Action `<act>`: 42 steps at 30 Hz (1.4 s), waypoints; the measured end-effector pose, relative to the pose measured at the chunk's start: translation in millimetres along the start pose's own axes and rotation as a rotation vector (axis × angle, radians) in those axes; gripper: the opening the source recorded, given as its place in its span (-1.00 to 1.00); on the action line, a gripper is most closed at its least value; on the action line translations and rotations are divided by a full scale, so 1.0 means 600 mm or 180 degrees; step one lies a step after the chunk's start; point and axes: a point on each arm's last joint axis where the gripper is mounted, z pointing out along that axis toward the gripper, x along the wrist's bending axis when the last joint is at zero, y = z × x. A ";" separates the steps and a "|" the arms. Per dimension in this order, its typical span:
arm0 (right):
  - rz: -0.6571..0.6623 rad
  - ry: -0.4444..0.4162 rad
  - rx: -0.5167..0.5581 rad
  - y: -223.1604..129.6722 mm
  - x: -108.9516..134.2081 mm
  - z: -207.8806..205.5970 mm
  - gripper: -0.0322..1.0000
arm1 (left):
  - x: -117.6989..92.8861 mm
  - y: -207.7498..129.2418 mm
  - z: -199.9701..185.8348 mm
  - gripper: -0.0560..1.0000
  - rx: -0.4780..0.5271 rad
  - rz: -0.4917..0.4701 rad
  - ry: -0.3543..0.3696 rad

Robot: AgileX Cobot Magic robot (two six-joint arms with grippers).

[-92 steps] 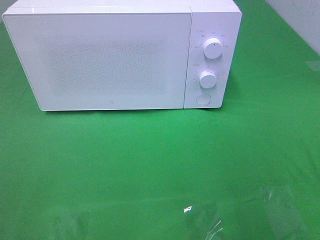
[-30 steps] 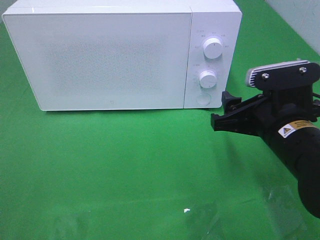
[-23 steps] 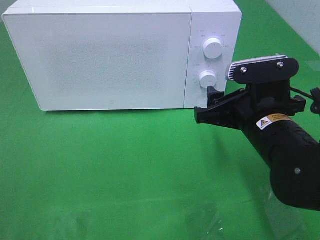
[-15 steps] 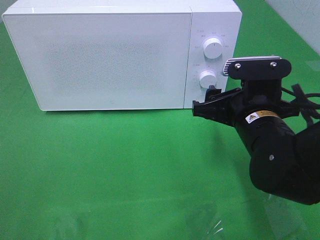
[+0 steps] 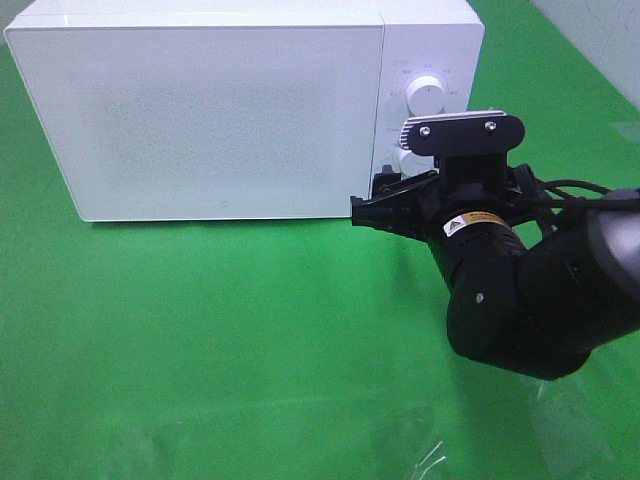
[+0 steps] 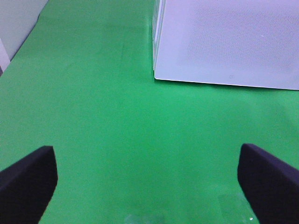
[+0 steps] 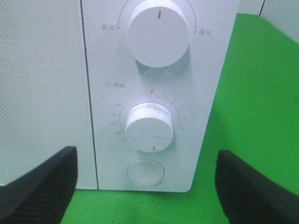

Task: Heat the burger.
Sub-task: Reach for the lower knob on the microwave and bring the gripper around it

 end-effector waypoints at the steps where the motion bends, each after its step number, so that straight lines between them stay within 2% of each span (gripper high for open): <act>1: -0.0009 -0.0017 -0.0008 -0.002 -0.001 0.011 0.54 | 0.000 0.000 0.000 0.94 0.0000 0.0000 0.0000; 11: 0.0051 -0.0044 -0.0100 0.012 -0.005 0.055 0.54 | 0.000 0.000 0.000 0.94 0.0000 0.0000 0.0000; 22: -0.0015 -0.0071 -0.0005 -0.020 0.008 0.091 0.54 | 0.000 0.000 0.000 0.94 0.0000 0.0000 0.0000; 42: 0.0029 -0.0062 -0.0014 -0.018 0.003 0.099 0.53 | 0.000 0.000 0.000 0.94 0.0000 0.0000 0.0000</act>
